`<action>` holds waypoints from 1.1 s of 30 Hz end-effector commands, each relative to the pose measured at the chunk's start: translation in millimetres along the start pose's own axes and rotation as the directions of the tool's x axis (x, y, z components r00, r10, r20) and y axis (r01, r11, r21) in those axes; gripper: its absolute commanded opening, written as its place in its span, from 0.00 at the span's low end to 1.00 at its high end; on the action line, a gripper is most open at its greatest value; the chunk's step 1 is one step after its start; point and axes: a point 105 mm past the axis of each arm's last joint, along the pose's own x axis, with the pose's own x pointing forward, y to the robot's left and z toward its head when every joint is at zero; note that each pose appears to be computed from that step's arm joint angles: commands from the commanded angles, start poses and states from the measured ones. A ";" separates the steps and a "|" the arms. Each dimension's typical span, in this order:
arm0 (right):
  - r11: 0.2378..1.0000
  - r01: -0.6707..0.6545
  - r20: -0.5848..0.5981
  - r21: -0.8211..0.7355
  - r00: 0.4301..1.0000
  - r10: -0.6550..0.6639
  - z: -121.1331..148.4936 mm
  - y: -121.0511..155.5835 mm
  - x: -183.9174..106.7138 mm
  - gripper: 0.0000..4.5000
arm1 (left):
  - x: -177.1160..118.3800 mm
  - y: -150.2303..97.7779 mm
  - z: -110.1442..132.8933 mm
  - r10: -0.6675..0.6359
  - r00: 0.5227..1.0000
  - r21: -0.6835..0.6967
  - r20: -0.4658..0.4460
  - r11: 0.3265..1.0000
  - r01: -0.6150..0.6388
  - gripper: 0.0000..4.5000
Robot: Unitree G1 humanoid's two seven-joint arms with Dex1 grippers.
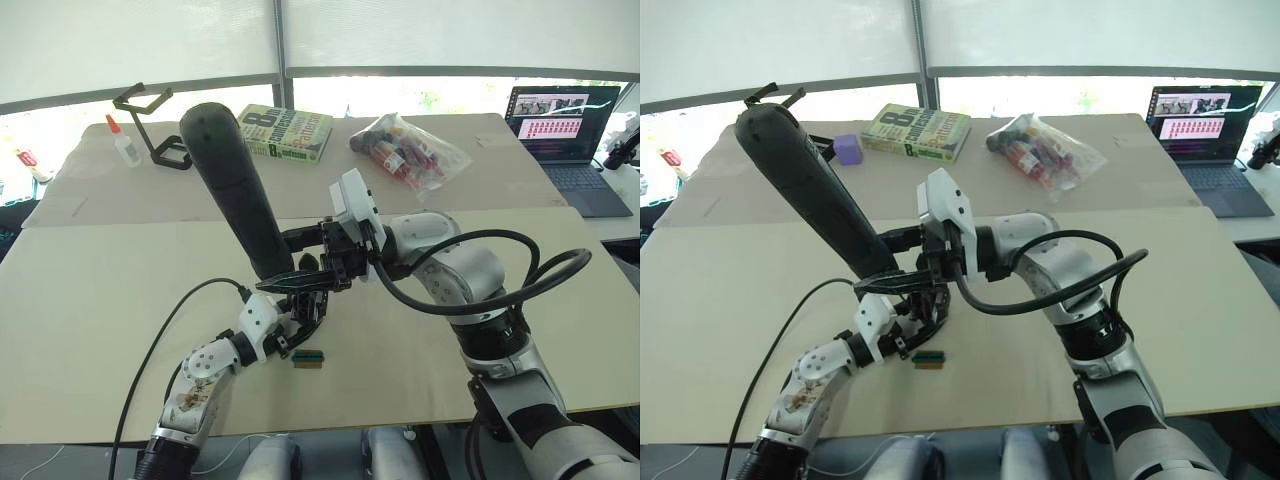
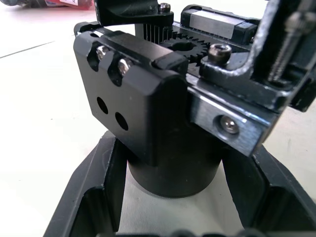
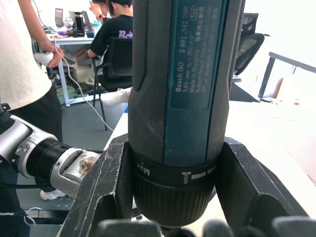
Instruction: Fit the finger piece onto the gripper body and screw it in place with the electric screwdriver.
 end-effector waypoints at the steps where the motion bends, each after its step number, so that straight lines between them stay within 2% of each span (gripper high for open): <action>1: 0.999 -0.014 0.046 -0.041 0.999 0.016 14.4 4.4 5.5 0.43 | -1.9 -9.2 -21.3 -0.017 0.998 -0.070 -0.055 0.997 0.013 0.51; 13: 1.000 -0.022 0.038 -0.023 0.999 0.022 11.3 9.3 6.6 0.43 | -0.9 -9.6 -22.4 -0.016 0.999 -0.071 -0.052 0.997 0.012 0.51; 27: 0.999 -0.030 0.100 -0.046 0.994 0.034 35.5 6.5 4.8 0.43 | -0.1 -12.4 -20.6 -0.022 0.999 -0.074 -0.048 0.997 0.018 0.51; 33: 0.998 -0.011 0.063 -0.059 0.998 0.015 29.2 1.9 3.0 0.43 | 1.2 -12.6 -19.1 -0.026 0.999 -0.074 -0.046 0.997 0.023 0.51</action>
